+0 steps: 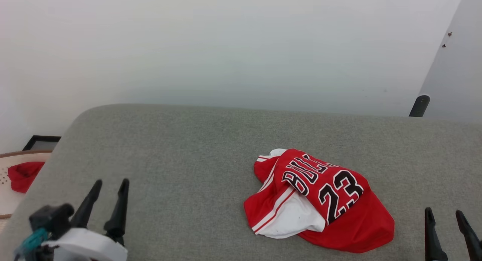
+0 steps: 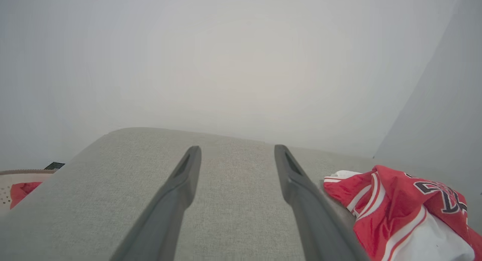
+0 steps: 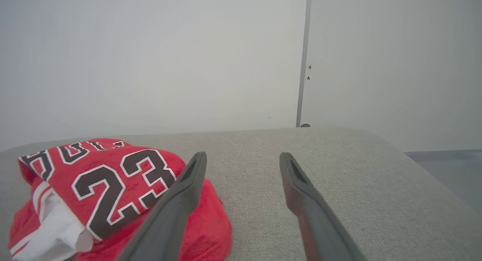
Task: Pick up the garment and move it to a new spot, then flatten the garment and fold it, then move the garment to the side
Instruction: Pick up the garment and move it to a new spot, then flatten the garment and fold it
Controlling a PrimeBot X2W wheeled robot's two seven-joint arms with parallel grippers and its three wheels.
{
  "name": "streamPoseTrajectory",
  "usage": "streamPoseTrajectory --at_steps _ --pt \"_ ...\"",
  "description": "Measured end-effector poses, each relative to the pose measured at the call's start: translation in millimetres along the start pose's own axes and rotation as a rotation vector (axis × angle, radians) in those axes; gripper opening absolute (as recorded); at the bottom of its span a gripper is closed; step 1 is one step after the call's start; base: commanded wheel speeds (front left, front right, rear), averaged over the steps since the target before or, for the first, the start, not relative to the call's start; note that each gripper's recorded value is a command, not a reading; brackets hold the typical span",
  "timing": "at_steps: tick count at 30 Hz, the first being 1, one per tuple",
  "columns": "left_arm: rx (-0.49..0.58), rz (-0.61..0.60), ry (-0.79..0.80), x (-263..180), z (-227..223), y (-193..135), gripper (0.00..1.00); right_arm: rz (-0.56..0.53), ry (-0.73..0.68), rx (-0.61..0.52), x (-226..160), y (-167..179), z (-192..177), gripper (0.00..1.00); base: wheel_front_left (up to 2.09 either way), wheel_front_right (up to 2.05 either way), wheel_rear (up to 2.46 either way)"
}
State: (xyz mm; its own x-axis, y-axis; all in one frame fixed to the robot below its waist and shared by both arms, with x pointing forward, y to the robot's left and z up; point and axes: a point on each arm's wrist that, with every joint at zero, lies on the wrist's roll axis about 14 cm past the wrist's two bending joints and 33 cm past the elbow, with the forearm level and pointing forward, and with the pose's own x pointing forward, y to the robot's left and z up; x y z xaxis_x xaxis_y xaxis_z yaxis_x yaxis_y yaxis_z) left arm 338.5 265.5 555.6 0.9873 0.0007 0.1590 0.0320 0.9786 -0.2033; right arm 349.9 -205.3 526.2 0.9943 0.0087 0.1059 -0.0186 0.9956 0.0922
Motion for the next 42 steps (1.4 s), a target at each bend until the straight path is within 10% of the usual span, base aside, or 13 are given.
streamPoseTrajectory --at_steps 21,42 --pt "-0.008 0.026 0.010 -6.6 -12.1 7.5 1.00 -0.033 0.025 -0.002 -4.8 -9.7 -8.5 1.00 0.00 0.00 0.00" --pt "-0.151 -0.414 0.604 57.9 -47.0 -126.6 1.00 0.004 0.033 0.003 16.5 2.6 -2.2 1.00 0.00 0.00 0.00"
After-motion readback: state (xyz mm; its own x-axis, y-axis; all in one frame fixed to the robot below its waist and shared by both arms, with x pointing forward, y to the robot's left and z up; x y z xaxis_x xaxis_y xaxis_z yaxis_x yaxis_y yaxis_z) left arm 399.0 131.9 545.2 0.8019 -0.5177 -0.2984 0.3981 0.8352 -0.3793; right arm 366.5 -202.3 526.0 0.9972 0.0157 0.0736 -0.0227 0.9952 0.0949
